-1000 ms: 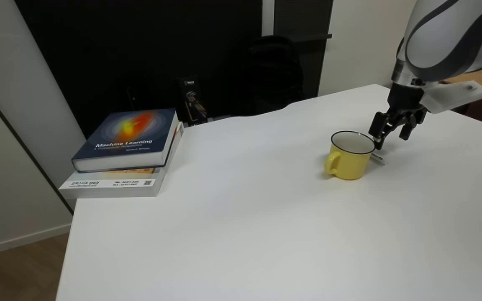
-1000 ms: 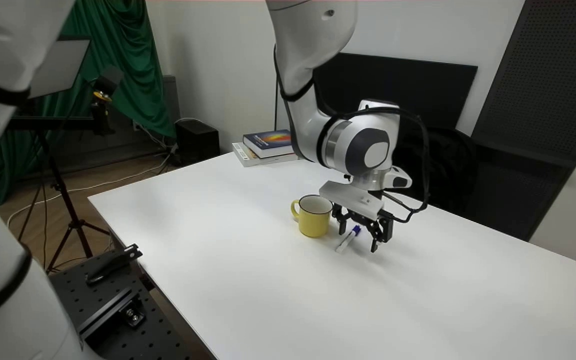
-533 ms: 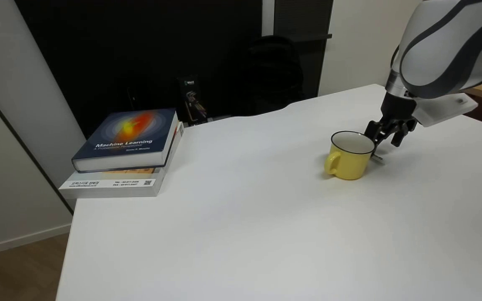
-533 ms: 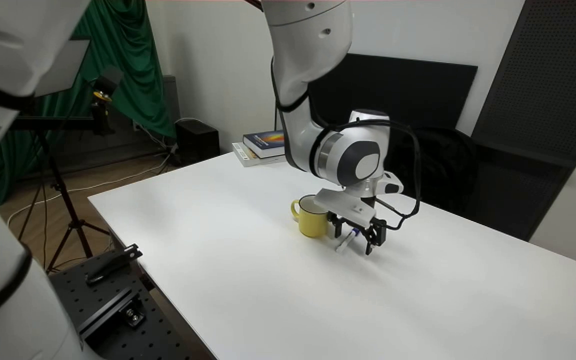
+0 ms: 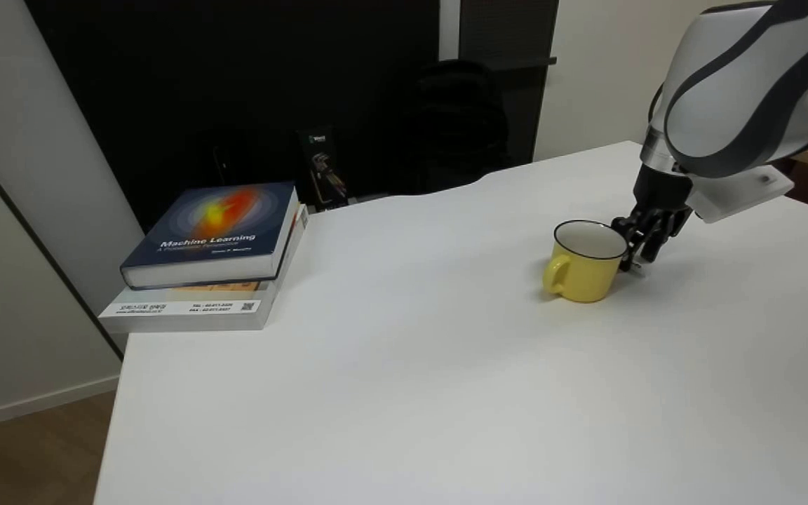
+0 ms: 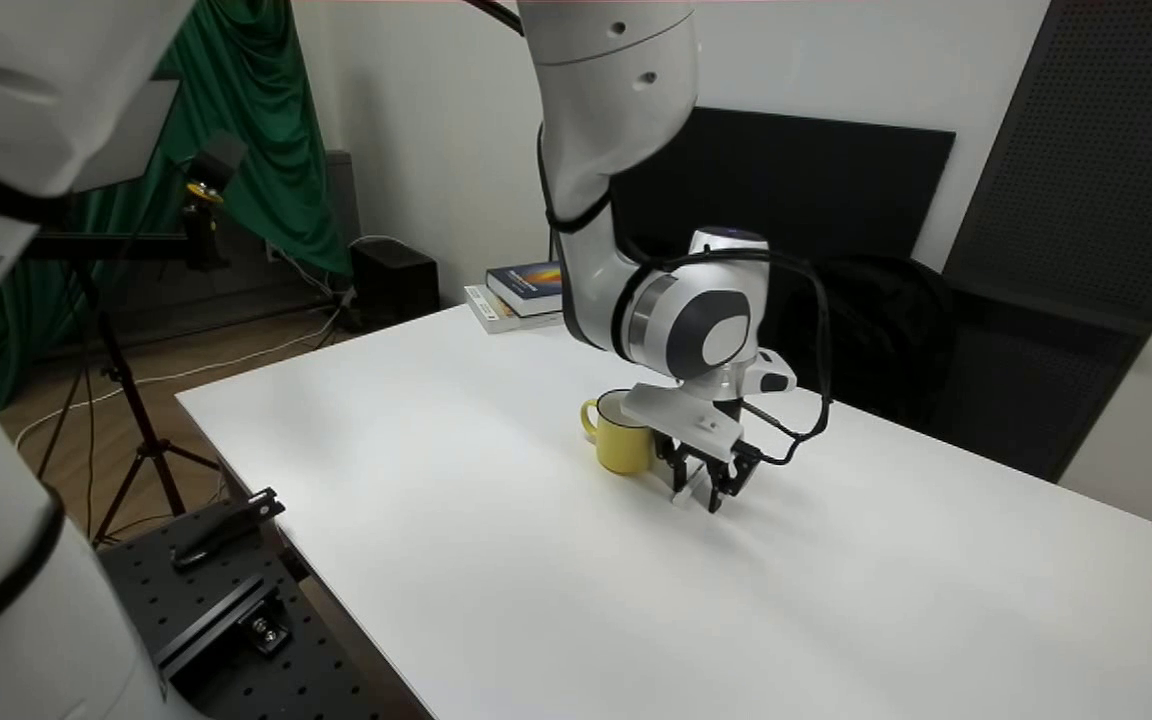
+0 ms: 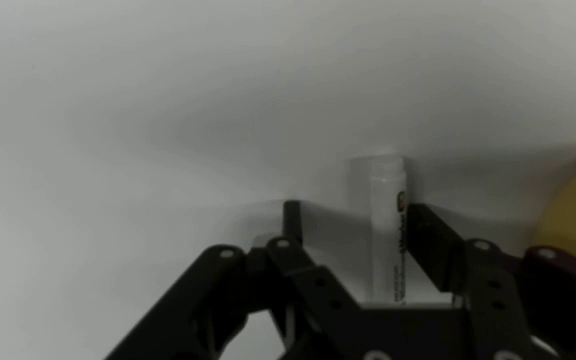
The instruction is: Put the marker in the cup
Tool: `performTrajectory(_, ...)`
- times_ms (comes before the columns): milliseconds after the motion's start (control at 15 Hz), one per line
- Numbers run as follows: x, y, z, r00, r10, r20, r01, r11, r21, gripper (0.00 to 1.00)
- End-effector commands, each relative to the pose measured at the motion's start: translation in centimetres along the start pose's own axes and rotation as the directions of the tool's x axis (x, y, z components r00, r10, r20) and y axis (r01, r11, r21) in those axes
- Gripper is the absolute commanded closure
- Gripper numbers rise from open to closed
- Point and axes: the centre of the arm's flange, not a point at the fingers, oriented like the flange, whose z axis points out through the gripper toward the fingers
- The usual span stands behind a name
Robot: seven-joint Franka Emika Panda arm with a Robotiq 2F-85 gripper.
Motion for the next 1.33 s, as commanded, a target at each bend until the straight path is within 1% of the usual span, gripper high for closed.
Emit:
performTrajectory(0, 0.2, 0.0, 0.4, 1.000, 0.014, -0.005, -0.014, 1.000, -0.011, 0.74)
performTrajectory(200, 0.6, 0.8, 0.1, 0.999, 0.032, 0.019, -0.032, 0.999, -0.015, 0.94)
performTrajectory(267, 1.1, 1.3, 0.0, 0.998, 0.046, 0.035, -0.045, 0.999, -0.020, 0.98)
performTrajectory(333, 1.4, 1.6, -0.4, 0.997, 0.055, 0.044, -0.054, 0.998, -0.020, 0.99)
performTrajectory(467, 2.3, 2.5, -1.2, 0.994, 0.076, 0.077, -0.074, 0.997, -0.029, 0.96)
performTrajectory(733, 4.8, 3.4, -3.9, 0.983, 0.104, 0.154, -0.100, 0.994, -0.031, 0.96)
performTrajectory(1000, 7.3, 2.6, -7.2, 0.972, 0.126, 0.196, -0.122, 0.992, -0.033, 0.96)
performTrajectory(1267, 9.0, 0.6, -10.4, 0.951, 0.159, 0.264, -0.163, 0.987, -0.007, 0.96)
